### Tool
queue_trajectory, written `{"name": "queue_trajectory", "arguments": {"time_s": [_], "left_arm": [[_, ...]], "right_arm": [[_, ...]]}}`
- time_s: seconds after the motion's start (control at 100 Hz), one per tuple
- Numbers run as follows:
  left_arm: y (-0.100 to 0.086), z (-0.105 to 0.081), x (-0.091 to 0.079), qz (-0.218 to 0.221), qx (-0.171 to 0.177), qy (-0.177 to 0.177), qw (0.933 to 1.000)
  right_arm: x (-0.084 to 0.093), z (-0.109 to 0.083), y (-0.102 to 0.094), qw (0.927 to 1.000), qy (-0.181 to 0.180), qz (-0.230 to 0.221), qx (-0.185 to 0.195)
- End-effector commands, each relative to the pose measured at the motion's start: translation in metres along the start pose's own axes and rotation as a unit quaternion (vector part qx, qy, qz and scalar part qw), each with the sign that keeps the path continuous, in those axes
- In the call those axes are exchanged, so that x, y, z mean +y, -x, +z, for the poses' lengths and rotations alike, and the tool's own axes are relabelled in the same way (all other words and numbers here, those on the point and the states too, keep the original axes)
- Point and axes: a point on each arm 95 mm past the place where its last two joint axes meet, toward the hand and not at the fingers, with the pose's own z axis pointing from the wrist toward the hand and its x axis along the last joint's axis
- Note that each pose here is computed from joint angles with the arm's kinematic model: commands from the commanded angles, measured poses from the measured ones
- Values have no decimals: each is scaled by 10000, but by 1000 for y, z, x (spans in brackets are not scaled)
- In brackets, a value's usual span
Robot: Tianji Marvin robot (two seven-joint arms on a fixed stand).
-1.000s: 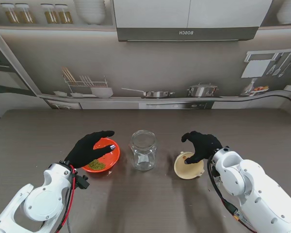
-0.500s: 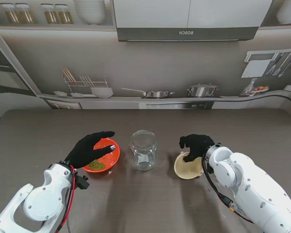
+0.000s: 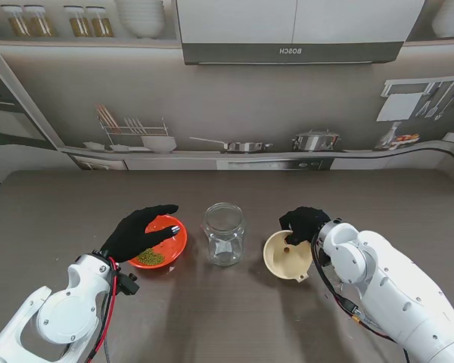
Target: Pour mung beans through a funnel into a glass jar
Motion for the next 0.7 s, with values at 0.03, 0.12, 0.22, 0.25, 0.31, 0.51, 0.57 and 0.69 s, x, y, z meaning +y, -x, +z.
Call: {"name": "queue_trajectory", "arguments": {"time_s": [0.03,0.12,0.22,0.25,0.31,0.51,0.57,0.69], "left_arm": [[-2,-1,2,-46,-2,73,10000],[-2,0,2,-41,1,84,10000],[-2,0,1,-44,0,83,10000],[-2,-1,1,-45,-1,80,10000],[-1,-1,1,-46,-4,75,10000],[-1,-1,1,-46,4,49,10000],[-1,-1,1,-45,12,45,10000],[-1,-1,0,-41,28,27,10000]], "right_arm": [[10,-4,-6,9997,-66,214,34],[20,-6,-8,9983,-20,582,-55],[34,-9,-12,9948,136,992,-201],[39,-10,-14,9933,198,1114,-242],[50,-11,-19,9900,333,1336,-321],[93,-13,-40,9805,700,1794,-379],[105,-12,-47,9783,760,1898,-329],[122,-9,-65,9757,876,1996,-210]]}}
